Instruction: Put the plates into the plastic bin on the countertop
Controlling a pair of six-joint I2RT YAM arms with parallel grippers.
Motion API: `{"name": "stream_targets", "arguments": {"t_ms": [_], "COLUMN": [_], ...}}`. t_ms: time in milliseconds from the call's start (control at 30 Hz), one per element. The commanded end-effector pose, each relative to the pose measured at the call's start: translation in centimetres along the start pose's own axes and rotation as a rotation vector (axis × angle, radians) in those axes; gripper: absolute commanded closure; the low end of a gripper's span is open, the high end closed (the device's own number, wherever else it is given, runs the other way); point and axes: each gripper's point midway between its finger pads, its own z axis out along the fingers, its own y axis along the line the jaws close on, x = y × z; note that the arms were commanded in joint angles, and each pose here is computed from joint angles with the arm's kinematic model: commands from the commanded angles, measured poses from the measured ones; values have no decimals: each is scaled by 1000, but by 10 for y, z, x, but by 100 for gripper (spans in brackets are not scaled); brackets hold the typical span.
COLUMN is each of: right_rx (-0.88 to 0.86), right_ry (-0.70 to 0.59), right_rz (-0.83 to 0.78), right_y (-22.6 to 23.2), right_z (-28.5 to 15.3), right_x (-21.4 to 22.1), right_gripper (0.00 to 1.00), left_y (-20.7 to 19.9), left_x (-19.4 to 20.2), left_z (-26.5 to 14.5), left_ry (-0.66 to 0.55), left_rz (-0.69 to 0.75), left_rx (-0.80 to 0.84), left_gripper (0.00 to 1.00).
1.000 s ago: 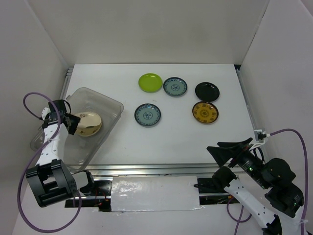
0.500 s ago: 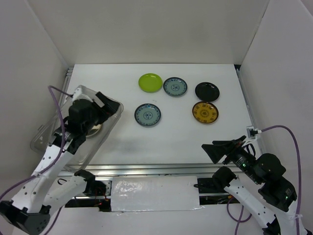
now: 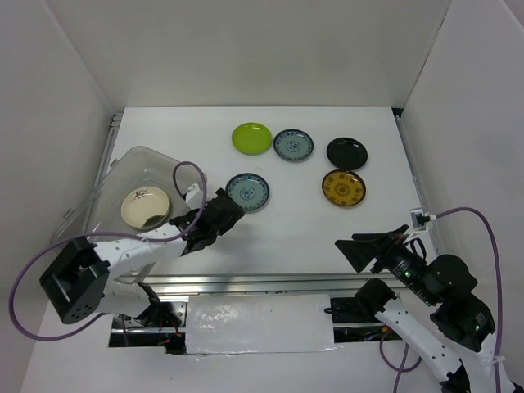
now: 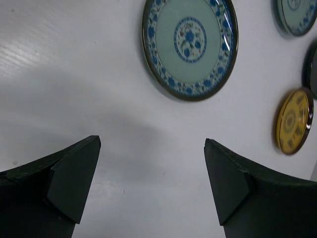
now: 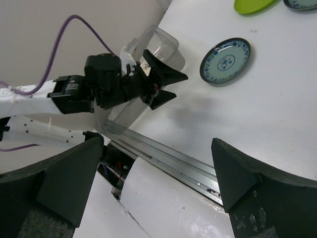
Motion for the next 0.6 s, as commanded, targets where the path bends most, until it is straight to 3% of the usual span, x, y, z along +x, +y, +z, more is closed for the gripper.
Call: {"name": "stream_targets", "arguments": {"t_ms": [0,133,400,533,567], "right_rx": [-31,-28,-19,-23,-25], "right_ry": [-33,-35,-56,-58,-58], "right_rz": [-3,-10,-24,-19,-21], "right_y": [7,6,6,7,7], "right_z": [-10,-14,-22,-25,-26], "right_x": [-9,-8,-15,-16,-16], "right_gripper": [0,0,0,0,0], "left_y": [-31,-27,10,24,30], "left_x": [-34,-39,-10,2,6], "left_z": [20,57,114,123,124], "left_ry": [-164,-157,-71,-41,-36], "left_rz": [-179,-209,-176,-181,-178], "left_rx": [45,-13,-202,-255,-265], "left_gripper": [1,1,5,20,35]}}
